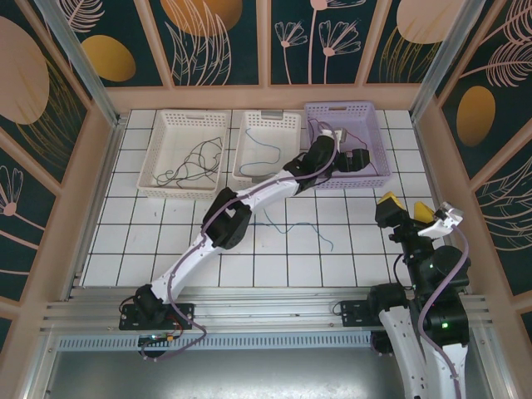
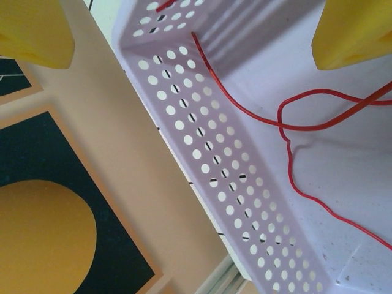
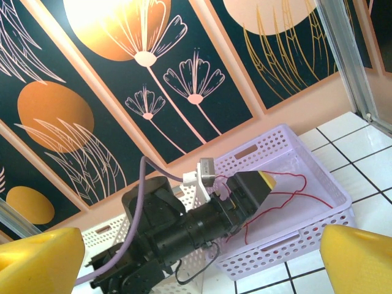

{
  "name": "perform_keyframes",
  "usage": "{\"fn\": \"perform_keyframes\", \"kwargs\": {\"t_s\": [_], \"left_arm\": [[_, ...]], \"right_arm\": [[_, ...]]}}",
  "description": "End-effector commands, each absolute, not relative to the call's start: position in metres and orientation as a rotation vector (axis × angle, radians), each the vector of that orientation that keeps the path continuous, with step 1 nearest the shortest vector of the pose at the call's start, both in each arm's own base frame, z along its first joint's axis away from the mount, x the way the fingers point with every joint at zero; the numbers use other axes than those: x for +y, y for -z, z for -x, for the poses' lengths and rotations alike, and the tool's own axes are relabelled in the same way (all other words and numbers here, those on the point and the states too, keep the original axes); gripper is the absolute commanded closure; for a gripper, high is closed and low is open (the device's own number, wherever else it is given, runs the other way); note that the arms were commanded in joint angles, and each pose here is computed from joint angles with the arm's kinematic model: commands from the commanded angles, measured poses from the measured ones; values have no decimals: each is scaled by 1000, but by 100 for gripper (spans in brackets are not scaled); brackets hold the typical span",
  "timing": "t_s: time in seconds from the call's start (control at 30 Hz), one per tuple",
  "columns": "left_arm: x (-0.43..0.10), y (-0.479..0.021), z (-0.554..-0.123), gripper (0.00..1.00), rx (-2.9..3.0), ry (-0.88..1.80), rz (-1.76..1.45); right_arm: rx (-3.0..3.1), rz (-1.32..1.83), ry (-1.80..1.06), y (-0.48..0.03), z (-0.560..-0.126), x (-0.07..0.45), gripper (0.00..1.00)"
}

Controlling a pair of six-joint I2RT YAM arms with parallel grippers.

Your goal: Untangle the cables

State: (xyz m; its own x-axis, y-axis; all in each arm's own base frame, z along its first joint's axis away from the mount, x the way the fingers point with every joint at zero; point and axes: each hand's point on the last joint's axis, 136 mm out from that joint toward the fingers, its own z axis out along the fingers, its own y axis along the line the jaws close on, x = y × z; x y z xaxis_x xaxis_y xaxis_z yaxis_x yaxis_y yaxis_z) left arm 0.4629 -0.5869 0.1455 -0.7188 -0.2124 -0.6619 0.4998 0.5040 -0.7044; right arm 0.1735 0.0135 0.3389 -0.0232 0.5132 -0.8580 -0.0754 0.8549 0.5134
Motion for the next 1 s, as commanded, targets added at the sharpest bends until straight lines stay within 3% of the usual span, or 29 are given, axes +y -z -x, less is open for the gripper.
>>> {"fn": "perform_keyframes", "kwargs": {"t_s": [0.0, 0.17, 0.37, 0.73, 0.97], "left_arm": [[-568, -265, -461, 2, 1834, 1252, -271], [-529, -353, -450, 2, 1707, 1123, -275], [-450, -410, -428, 1, 1657, 872, -205], [-304, -377, -349, 2, 1816, 565, -127], [-205, -316, -299, 1, 1894, 339, -36]], "right_arm": [[1523, -344, -470, -339, -173, 13, 1], [1553, -334, -475, -335, -178, 17, 1], [1719, -254, -521, -313, -202, 41, 1], [2094, -22, -798, -236, -237, 121, 4], [2254, 186, -652, -181, -239, 187, 4]]}}
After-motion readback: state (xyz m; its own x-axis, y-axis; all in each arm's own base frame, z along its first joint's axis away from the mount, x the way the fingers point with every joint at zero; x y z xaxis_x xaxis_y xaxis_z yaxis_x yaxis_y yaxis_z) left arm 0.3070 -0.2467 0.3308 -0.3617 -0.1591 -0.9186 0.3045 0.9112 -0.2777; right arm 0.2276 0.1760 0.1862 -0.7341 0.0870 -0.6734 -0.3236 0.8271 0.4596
